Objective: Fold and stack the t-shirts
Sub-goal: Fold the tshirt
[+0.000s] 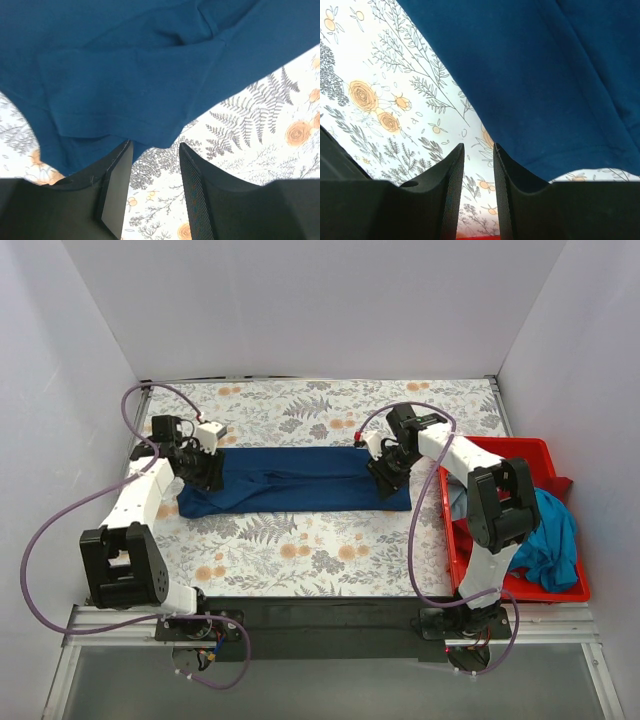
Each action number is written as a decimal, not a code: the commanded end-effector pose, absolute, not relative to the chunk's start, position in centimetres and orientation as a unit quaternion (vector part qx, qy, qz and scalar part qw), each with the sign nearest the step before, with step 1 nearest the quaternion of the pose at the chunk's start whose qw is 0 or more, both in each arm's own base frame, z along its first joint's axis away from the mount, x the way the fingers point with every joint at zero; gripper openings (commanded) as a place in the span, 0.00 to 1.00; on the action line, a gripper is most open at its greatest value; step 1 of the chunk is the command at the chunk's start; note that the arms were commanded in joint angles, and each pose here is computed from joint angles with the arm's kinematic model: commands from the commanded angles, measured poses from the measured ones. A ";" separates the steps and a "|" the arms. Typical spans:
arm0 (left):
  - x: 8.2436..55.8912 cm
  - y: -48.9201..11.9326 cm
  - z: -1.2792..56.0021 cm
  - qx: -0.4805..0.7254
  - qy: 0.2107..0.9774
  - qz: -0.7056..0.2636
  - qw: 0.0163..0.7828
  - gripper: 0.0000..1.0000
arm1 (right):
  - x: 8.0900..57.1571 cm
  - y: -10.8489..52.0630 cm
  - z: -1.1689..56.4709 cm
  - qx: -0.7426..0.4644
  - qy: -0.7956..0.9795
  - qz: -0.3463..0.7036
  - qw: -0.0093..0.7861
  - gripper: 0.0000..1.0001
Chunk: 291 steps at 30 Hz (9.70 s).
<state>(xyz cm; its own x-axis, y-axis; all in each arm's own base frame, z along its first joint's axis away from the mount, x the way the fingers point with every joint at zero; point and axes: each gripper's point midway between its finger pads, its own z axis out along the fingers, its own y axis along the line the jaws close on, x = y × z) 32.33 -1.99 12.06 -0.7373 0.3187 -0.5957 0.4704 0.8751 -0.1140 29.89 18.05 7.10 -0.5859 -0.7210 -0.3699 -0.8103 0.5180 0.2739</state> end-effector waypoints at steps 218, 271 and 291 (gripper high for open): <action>48.4 -18.8 1.4 0.111 0.931 -0.249 0.241 0.18 | 49.8 24.9 1.0 -0.368 0.891 0.098 0.247 0.17; 18.4 -20.0 6.6 0.670 0.586 -0.261 0.374 0.51 | 16.8 27.4 6.8 -0.798 0.488 0.191 0.298 0.59; 19.0 -18.6 -0.5 0.694 0.618 -0.201 0.311 0.20 | 17.1 24.5 -0.8 -0.813 0.519 0.140 0.224 0.16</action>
